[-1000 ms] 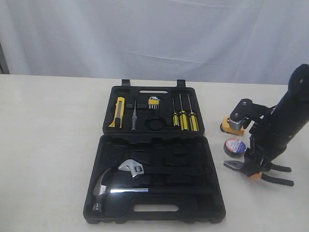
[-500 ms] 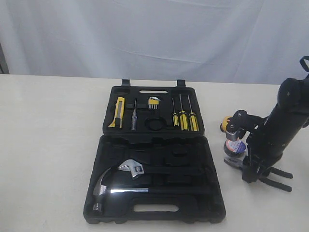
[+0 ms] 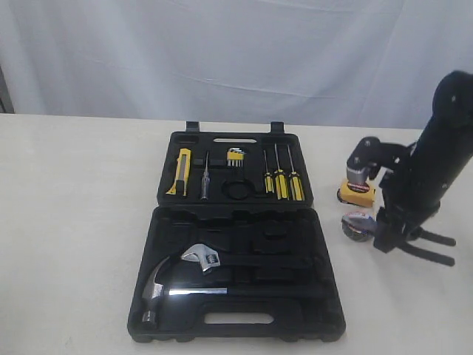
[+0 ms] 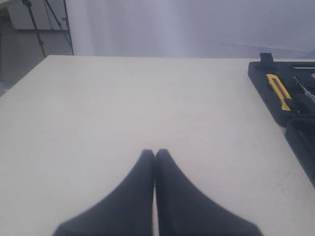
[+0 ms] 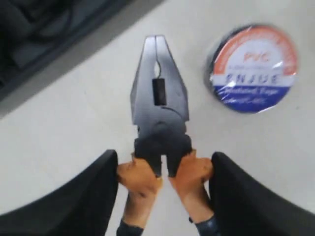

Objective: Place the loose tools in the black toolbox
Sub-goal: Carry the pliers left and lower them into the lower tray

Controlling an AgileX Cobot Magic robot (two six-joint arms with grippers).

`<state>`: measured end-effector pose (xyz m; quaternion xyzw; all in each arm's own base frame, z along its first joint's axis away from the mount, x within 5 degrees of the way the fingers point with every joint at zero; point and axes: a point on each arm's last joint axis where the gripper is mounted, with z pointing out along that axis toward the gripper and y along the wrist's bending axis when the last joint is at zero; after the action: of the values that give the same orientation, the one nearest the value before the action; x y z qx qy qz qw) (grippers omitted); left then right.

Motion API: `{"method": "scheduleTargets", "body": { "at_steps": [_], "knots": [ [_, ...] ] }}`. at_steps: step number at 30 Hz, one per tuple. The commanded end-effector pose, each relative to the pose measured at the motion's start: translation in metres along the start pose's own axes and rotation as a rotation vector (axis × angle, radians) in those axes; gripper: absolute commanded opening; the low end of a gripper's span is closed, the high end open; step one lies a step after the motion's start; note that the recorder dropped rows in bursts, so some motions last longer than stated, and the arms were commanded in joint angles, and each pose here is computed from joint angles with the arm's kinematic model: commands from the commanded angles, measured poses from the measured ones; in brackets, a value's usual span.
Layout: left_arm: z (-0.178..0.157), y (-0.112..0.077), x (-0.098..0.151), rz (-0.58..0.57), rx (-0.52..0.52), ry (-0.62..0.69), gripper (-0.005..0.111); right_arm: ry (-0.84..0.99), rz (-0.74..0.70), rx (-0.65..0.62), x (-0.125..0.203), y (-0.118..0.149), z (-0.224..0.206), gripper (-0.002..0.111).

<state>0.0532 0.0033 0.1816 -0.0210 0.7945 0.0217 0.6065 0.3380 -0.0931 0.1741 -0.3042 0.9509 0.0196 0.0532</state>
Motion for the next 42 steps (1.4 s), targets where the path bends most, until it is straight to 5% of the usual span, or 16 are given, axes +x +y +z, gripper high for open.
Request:
{"method": "scheduleTargets", "body": {
  "at_steps": [1,7,10,15,22,42],
  "knots": [
    [0.0,0.0,-0.001,-0.001,0.004,-0.011,0.0,-0.134,-0.02,0.081,-0.02,0.008,-0.057,0.0],
    [0.0,0.0,-0.001,-0.001,0.004,-0.011,0.0,-0.242,-0.172,0.122,-0.058,0.03,-0.081,0.0],
    [0.0,0.0,-0.001,-0.001,0.004,-0.011,0.0,-0.282,-0.374,0.163,-0.099,0.057,-0.059,0.0],
    [0.0,0.0,-0.001,-0.001,0.004,-0.011,0.0,-0.289,-0.423,0.209,-0.13,0.053,0.008,0.0],
    [0.0,0.0,-0.001,-0.001,0.004,-0.011,0.0,-0.269,-0.419,0.159,-0.135,0.05,0.057,0.0],
    [0.0,0.0,-0.001,-0.001,0.004,-0.011,0.0,-0.291,-0.451,-0.066,-0.133,0.071,0.058,0.0]
  ]
}}
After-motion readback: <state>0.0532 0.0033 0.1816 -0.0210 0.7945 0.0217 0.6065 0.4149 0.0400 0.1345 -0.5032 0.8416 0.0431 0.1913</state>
